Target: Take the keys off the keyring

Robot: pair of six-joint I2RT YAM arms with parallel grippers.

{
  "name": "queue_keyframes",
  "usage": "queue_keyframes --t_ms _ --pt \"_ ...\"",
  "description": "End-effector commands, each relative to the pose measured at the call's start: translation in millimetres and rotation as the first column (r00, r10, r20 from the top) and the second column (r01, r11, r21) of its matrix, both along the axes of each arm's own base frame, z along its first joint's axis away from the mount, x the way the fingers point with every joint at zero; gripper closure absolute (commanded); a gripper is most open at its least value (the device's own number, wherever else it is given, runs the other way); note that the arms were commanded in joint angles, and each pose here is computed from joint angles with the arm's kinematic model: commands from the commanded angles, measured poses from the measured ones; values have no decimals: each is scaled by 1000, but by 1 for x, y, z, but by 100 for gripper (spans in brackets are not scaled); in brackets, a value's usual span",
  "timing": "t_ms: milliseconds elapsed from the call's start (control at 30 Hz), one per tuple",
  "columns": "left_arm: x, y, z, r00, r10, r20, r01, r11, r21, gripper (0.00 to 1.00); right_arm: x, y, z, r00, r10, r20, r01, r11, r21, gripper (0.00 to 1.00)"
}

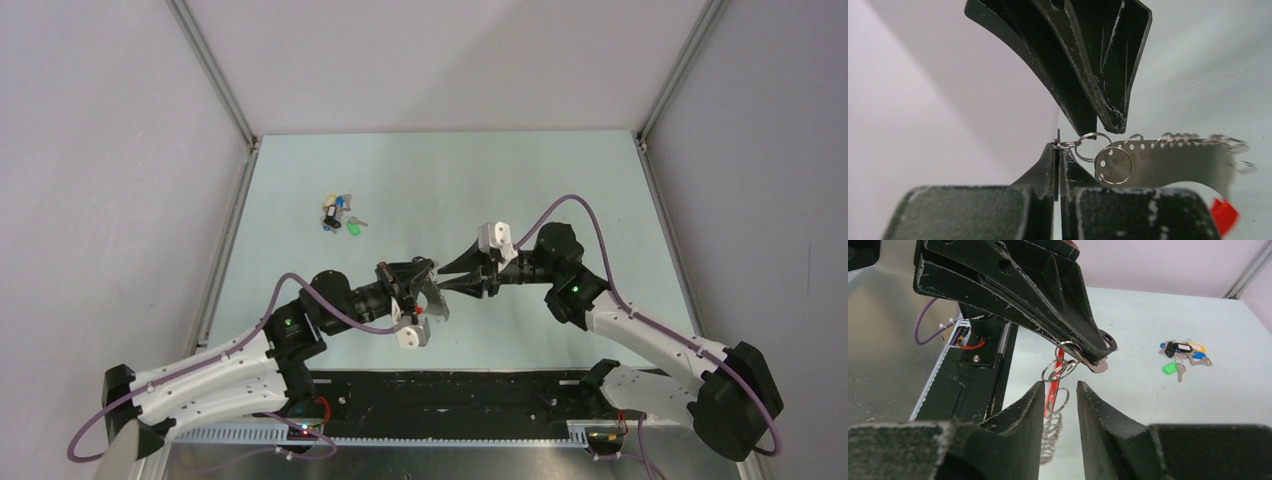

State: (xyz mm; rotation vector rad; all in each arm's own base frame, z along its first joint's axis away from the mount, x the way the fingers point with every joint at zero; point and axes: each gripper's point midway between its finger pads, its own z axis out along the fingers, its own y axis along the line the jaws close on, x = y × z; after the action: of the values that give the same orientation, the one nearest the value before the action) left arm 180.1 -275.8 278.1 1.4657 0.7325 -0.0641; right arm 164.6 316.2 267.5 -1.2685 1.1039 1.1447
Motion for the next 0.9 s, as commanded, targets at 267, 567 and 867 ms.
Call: queue_keyframes --t_ms 267,567,867 --pt "-5 0 23 999 -24 30 27 996 -80 100 -1 9 31 998 10 69 -15 997 77 66" --pt "-7 0 23 999 -36 29 39 996 -82 100 4 11 34 997 -31 68 25 995 92 80" --pt "-6 0 22 999 -27 25 29 996 -82 100 7 7 37 995 -68 77 61 994 91 100"
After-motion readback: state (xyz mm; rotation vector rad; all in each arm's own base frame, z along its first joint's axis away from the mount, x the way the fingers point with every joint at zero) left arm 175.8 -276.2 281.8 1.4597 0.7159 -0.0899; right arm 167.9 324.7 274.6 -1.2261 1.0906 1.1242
